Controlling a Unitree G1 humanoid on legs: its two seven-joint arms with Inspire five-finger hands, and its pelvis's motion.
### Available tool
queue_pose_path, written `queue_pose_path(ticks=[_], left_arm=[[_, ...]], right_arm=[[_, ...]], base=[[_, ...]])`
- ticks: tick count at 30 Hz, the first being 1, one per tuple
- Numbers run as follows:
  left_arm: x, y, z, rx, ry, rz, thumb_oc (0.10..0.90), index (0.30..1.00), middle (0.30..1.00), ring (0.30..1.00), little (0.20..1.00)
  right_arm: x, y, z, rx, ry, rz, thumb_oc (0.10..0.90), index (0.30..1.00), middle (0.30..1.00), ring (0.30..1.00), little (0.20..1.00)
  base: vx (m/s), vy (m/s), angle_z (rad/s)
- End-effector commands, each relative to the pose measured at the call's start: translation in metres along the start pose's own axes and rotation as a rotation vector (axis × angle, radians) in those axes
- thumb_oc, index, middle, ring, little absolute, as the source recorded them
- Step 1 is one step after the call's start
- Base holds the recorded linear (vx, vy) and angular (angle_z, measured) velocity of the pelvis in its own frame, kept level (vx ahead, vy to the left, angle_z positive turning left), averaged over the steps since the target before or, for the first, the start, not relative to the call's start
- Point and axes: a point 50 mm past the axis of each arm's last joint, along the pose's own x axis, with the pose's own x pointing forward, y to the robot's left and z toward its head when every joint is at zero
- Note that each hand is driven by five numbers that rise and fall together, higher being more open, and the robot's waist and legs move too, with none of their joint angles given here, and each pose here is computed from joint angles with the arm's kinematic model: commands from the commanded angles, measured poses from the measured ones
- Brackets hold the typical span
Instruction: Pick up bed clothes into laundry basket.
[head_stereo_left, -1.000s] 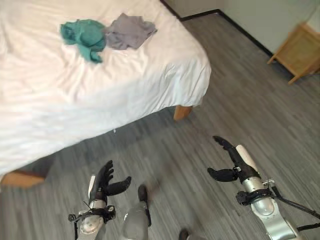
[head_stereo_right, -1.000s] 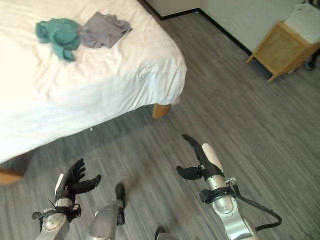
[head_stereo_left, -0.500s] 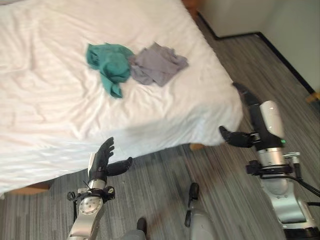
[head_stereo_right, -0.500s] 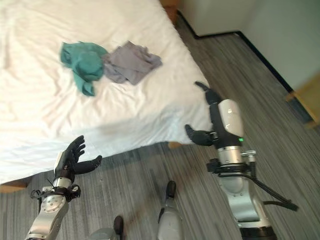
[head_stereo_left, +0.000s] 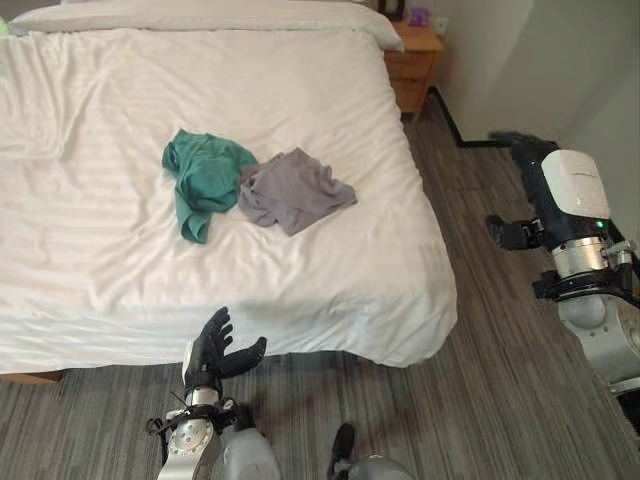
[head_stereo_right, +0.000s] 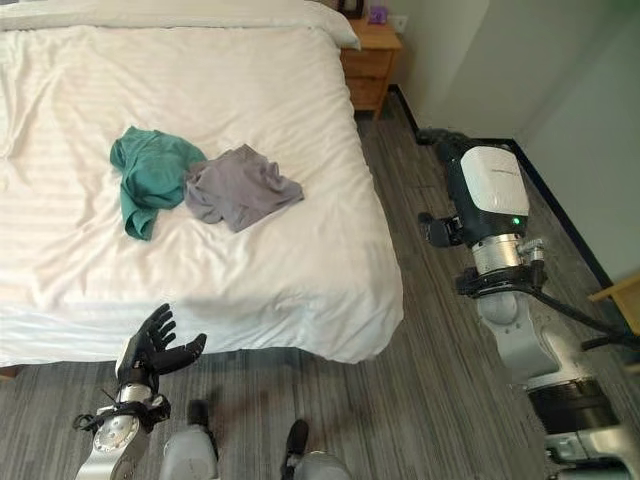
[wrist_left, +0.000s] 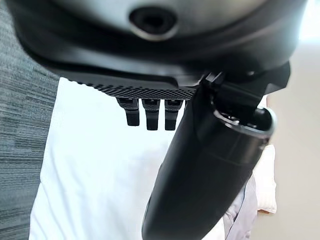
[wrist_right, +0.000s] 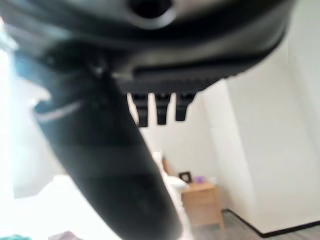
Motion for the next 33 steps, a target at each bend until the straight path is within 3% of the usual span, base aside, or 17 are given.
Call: queue_pose_path(ticks=[1, 9, 14, 23, 33], left_arm=[[0.004, 0.011, 0.047, 0.015, -0.24, -0.017, 0.8, 0.9, 0.9, 0.9, 0.9], [0.002, 0.021, 0.038, 0.013, -0.193, -0.008, 0.8, 0.9, 0.9, 0.9, 0.9], [0.015, 0.031, 0.039, 0.097, -0.164, -0.007, 0.8, 0.9, 0.9, 0.9, 0.9], [0.025, 0.041, 0.056, 0.16, -0.201, -0.041, 0.8, 0.9, 0.9, 0.9, 0.9], [0.015, 0.057, 0.005, 0.147, 0.008, 0.035, 0.8, 0.9, 0.9, 0.9, 0.9]], right_arm=[[0.042, -0.072, 0.015, -0.098, -0.103, -0.227, 0.8, 0.9, 0.9, 0.9, 0.9], [0.061, -0.059, 0.022, -0.117, -0.096, -0.154, 0.8, 0.9, 0.9, 0.9, 0.9], [0.068, -0.012, 0.024, -0.034, -0.015, -0.055, 0.8, 0.9, 0.9, 0.9, 0.9], [0.077, 0.027, 0.033, 0.018, 0.047, 0.066, 0.8, 0.9, 0.9, 0.9, 0.9], [0.068, 0.095, 0.061, 0.13, 0.082, 0.268, 0.8, 0.9, 0.9, 0.9, 0.9]], base=[[0.26, 0.074, 0.05], [0.23, 0.12, 0.11], [0.16, 0.12, 0.36], [0.16, 0.064, 0.43], [0.04, -0.042, 0.11]])
